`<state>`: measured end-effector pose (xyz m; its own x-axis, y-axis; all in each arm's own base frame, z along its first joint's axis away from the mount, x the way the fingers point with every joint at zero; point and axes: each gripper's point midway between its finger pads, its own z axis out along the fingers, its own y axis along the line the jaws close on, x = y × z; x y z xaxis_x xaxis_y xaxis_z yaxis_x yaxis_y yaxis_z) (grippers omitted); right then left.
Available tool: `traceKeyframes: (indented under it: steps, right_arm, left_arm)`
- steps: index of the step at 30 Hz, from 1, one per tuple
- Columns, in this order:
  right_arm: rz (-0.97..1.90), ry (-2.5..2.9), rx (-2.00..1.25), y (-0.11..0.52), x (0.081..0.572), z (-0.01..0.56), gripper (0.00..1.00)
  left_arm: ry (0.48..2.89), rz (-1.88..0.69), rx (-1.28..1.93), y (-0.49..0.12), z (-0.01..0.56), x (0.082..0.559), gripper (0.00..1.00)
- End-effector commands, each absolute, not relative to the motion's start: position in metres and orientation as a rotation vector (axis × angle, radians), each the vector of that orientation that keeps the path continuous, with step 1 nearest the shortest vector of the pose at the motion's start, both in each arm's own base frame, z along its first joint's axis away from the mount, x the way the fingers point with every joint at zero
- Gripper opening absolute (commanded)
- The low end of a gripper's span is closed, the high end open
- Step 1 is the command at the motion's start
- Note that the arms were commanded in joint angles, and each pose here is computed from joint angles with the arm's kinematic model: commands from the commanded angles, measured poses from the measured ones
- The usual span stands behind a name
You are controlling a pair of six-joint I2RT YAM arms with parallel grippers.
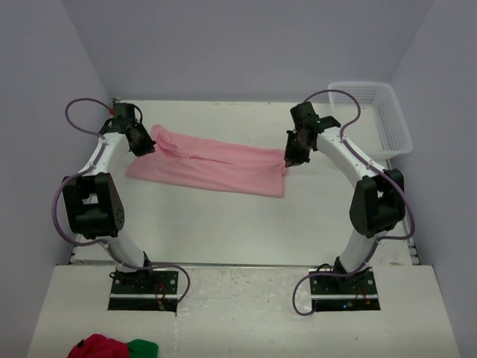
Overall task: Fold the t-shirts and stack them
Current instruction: Fold the other side of the tshirt into a rectangle
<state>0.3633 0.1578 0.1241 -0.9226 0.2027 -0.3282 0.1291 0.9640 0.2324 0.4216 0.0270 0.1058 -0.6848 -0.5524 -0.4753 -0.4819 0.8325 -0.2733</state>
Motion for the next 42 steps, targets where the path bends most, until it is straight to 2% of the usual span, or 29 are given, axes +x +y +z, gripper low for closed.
traceKeyframes:
  steps: [1, 2, 9, 29, 37, 42]
  right_arm:
    - [0.302, 2.698, 0.192, 0.161, 0.373, 0.142, 0.00]
    - [0.302, 2.688, 0.188, 0.160, 0.373, 0.145, 0.00]
    - [0.230, 2.630, 0.163, 0.145, 0.370, 0.163, 0.00]
    - [0.215, 2.637, 0.155, 0.140, 0.361, 0.149, 0.00]
    - [0.230, 2.697, 0.151, 0.144, 0.353, 0.122, 0.00]
    - [0.225, 2.706, 0.148, 0.143, 0.350, 0.119, 0.00]
  left_arm:
    - [2.378, -0.378, -0.602, -0.016, 0.131, 0.444, 0.03]
    - [2.384, -0.389, -0.597, -0.019, 0.129, 0.447, 0.00]
    - [2.407, -0.413, -0.595, -0.033, 0.114, 0.462, 0.00]
    - [2.470, -0.367, -0.613, -0.038, 0.066, 0.499, 0.00]
    - [2.352, -0.640, -0.432, -0.093, 0.074, 0.544, 0.00]
    - [2.345, -0.806, -0.339, -0.130, 0.065, 0.556, 0.00]
